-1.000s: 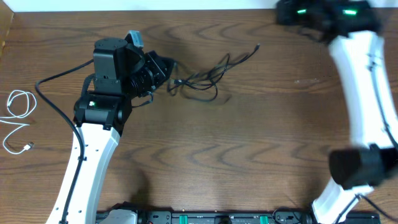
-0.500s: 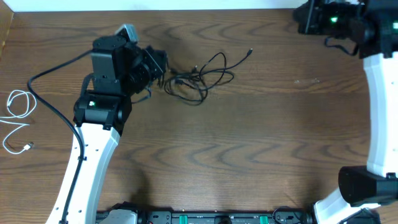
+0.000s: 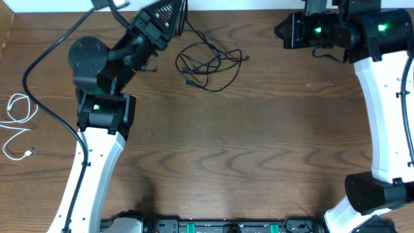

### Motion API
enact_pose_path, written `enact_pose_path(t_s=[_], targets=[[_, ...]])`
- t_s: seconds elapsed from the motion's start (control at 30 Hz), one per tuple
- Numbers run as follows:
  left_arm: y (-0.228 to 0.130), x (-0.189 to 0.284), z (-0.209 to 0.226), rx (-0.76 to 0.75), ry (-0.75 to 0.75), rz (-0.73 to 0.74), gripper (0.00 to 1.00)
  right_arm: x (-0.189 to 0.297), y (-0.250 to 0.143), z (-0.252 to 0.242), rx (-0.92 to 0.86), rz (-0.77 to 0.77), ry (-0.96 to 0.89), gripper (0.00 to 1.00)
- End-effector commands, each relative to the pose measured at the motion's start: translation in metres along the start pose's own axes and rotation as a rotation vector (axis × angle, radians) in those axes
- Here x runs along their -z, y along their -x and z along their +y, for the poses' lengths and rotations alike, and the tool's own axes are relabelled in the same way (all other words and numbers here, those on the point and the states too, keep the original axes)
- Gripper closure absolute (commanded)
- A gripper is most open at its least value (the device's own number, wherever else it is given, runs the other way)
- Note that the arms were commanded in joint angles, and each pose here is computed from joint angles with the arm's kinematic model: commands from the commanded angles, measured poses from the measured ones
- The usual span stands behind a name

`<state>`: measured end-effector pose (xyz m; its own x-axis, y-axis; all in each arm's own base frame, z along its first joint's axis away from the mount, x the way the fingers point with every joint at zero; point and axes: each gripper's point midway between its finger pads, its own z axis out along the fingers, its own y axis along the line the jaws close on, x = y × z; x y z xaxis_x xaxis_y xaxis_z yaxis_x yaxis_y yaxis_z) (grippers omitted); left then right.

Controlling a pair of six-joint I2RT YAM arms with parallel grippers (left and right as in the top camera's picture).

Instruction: Untangle cables

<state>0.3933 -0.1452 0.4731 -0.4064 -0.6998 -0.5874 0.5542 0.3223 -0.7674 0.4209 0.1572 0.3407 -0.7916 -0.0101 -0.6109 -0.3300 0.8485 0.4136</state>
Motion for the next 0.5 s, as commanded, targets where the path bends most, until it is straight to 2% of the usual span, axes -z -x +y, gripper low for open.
enact_pose_path(t_s=[0.0, 0.2, 0.47], targets=[[0.026, 0.003, -0.021, 0.239, -0.069, -0.107, 0.92, -0.027, -0.010, -0.008, -0.005, 0.069, 0.006, 0.99], [0.043, 0.006, -0.021, 0.490, -0.093, -0.197, 0.93, -0.052, -0.016, 0.007, 0.055, 0.115, 0.119, 0.99], [0.041, 0.006, -0.025, 0.567, -0.111, -0.180, 0.92, -0.079, -0.021, 0.052, 0.214, 0.116, 0.234, 0.96]])
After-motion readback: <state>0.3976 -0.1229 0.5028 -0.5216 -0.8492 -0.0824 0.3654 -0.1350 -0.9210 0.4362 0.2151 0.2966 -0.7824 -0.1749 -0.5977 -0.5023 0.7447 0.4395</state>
